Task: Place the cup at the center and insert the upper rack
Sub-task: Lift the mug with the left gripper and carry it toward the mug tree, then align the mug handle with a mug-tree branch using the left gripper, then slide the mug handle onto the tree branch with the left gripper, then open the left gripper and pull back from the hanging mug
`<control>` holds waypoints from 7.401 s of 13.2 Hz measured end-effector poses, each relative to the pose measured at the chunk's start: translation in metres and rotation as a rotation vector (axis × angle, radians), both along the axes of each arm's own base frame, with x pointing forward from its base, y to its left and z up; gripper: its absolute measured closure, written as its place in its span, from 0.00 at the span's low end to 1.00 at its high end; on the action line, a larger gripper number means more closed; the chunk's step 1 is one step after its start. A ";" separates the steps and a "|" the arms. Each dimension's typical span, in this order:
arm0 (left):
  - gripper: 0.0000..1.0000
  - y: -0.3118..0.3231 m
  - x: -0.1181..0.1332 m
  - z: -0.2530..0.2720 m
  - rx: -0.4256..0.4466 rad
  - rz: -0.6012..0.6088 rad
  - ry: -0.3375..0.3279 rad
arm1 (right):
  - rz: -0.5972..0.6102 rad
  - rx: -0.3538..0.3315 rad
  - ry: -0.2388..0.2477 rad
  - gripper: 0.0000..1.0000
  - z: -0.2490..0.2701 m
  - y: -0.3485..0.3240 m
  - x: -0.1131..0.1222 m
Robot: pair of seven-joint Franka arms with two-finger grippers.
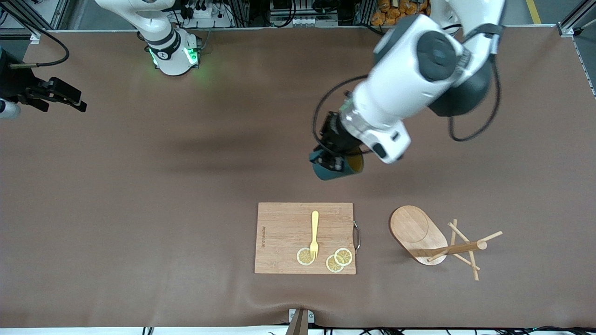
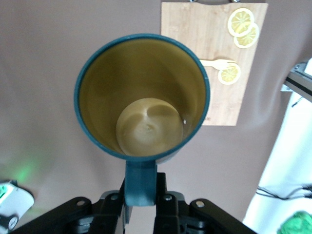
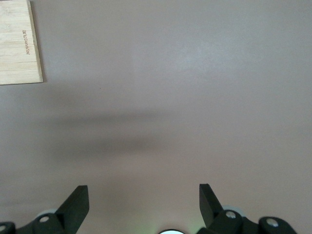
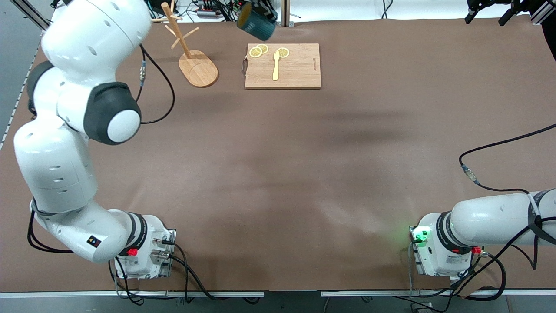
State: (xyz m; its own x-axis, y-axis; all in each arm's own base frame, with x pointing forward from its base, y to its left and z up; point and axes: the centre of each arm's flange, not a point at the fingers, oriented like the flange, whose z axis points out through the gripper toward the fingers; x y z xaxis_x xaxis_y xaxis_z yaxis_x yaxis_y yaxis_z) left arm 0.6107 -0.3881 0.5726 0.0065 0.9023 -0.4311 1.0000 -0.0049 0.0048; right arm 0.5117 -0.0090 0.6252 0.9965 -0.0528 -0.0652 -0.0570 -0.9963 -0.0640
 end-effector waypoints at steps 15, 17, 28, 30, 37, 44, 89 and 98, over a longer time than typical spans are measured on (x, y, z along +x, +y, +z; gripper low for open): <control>0.79 0.268 0.086 -0.053 -0.536 -0.258 0.071 | 0.000 0.000 0.001 0.00 0.000 0.000 0.000; 0.79 0.297 0.094 -0.073 -0.625 -0.274 0.064 | 0.000 0.000 0.001 0.00 0.000 0.000 0.000; 0.79 0.355 0.112 -0.137 -0.837 -0.333 -0.072 | 0.000 0.000 0.003 0.00 0.000 0.000 0.000; 0.79 0.361 0.115 -0.144 -0.872 -0.315 -0.081 | 0.000 0.000 0.005 0.00 0.000 0.000 -0.001; 0.79 0.380 0.120 -0.173 -0.908 -0.304 -0.112 | 0.000 0.000 0.005 0.00 0.000 0.000 -0.001; 0.79 0.390 0.122 -0.194 -0.919 -0.308 -0.132 | 0.000 0.000 0.006 0.00 0.000 0.000 -0.001; 0.79 0.436 0.125 -0.274 -1.076 -0.305 -0.348 | 0.003 0.000 0.001 0.00 0.001 0.002 0.000; 0.18 0.434 0.129 -0.267 -1.117 -0.269 -0.339 | 0.032 -0.072 -0.028 0.00 -0.005 0.001 0.006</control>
